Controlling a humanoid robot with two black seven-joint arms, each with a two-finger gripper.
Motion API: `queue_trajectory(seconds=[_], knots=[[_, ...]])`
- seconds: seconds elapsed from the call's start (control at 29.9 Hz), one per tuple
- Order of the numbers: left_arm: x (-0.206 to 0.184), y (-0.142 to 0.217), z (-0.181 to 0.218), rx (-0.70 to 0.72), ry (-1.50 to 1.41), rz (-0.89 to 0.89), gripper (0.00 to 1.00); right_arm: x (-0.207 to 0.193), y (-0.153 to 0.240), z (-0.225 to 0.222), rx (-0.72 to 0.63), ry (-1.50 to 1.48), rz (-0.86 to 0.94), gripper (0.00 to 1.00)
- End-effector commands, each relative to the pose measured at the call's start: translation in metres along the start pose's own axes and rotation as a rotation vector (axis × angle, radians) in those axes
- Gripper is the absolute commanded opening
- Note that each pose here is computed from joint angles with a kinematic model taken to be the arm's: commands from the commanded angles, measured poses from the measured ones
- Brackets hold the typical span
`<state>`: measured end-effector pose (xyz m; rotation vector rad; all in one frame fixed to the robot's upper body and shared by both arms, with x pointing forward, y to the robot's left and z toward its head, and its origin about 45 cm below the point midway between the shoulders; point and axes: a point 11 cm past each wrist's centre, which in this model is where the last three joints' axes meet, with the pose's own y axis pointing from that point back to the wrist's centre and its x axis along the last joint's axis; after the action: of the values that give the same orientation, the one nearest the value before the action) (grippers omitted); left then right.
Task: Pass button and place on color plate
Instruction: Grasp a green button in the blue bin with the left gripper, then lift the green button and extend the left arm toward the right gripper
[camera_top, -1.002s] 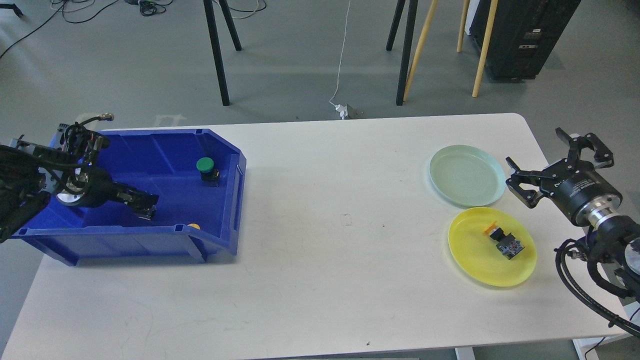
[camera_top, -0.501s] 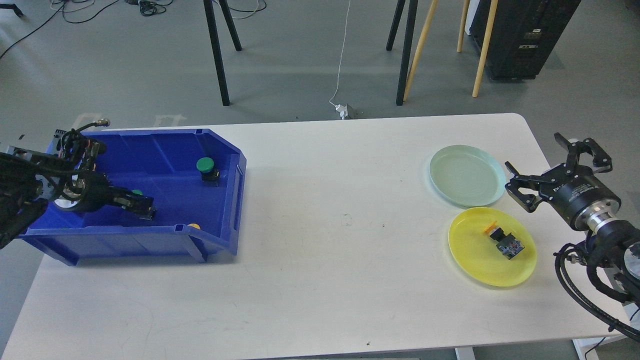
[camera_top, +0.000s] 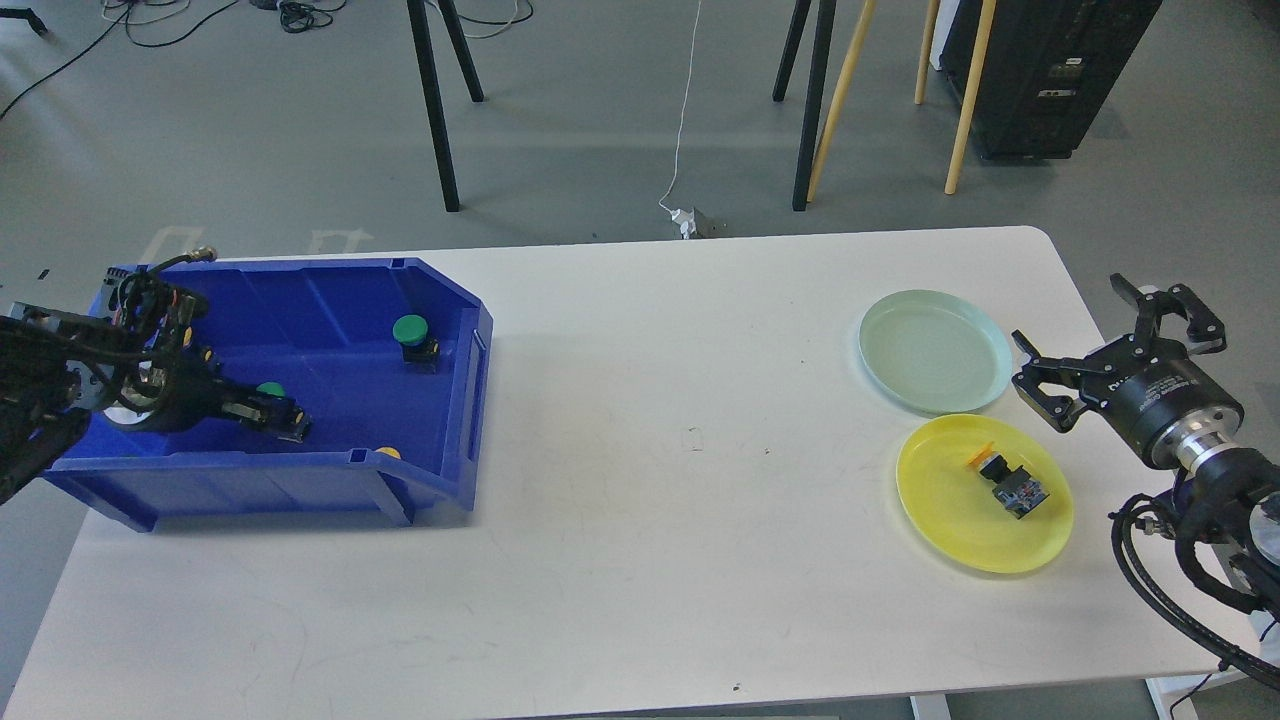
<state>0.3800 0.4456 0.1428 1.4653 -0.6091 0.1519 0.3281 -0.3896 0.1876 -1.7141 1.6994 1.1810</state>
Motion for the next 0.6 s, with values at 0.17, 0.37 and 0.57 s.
queue_trajectory(seconds=[0.17,0.37,0.57], knots=[[0.04,0.042,0.017,-0.092,-0.054,0.091,0.17,0.001,0.001,-0.002,0.005,0.009,0.003,1.0],[0.086,0.111,0.088,-0.422,0.06,0.255,0.17,-0.003,0.001,-0.01,0.019,0.142,-0.009,1.0],[0.143,0.136,0.207,-0.917,0.198,0.385,0.17,-0.03,-0.005,-0.014,0.027,0.432,-0.087,1.0]])
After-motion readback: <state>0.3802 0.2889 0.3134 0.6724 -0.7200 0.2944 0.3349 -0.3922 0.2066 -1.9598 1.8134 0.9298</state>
